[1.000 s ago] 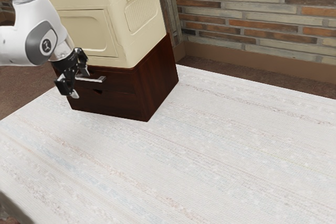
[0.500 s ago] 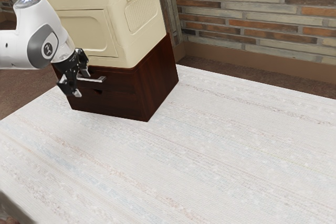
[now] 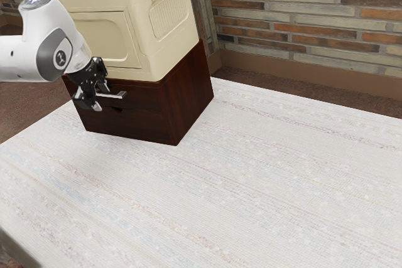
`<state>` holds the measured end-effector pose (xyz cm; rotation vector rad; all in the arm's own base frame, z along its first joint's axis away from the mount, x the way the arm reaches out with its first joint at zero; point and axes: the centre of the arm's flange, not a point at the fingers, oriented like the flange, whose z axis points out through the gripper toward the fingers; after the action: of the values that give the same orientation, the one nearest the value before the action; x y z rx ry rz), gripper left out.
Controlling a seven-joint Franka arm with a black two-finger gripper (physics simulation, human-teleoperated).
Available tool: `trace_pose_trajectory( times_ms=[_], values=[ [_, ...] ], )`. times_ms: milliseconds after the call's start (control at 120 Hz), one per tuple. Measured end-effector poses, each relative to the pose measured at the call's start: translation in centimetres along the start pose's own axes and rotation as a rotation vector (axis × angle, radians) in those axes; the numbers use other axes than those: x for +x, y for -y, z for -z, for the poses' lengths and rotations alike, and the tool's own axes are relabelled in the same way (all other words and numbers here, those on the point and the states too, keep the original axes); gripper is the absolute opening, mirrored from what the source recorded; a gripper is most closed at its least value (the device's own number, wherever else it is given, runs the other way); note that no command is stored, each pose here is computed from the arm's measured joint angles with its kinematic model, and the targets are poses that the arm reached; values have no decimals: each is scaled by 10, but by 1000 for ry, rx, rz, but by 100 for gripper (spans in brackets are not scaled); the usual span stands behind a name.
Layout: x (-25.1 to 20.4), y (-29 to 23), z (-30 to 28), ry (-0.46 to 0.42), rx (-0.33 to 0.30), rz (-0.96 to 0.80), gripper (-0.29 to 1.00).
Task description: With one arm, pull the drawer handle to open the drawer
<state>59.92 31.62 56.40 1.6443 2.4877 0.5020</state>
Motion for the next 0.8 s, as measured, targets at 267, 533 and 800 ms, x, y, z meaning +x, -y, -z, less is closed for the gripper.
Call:
trace_pose_trajectory(
  times_ms=[267,533,800],
  values=[
    [0,6,-11,9,18,1,35],
    [8,14,-4,15,16,13,19],
    [10,26,2,15,24,8,9]
  ],
)
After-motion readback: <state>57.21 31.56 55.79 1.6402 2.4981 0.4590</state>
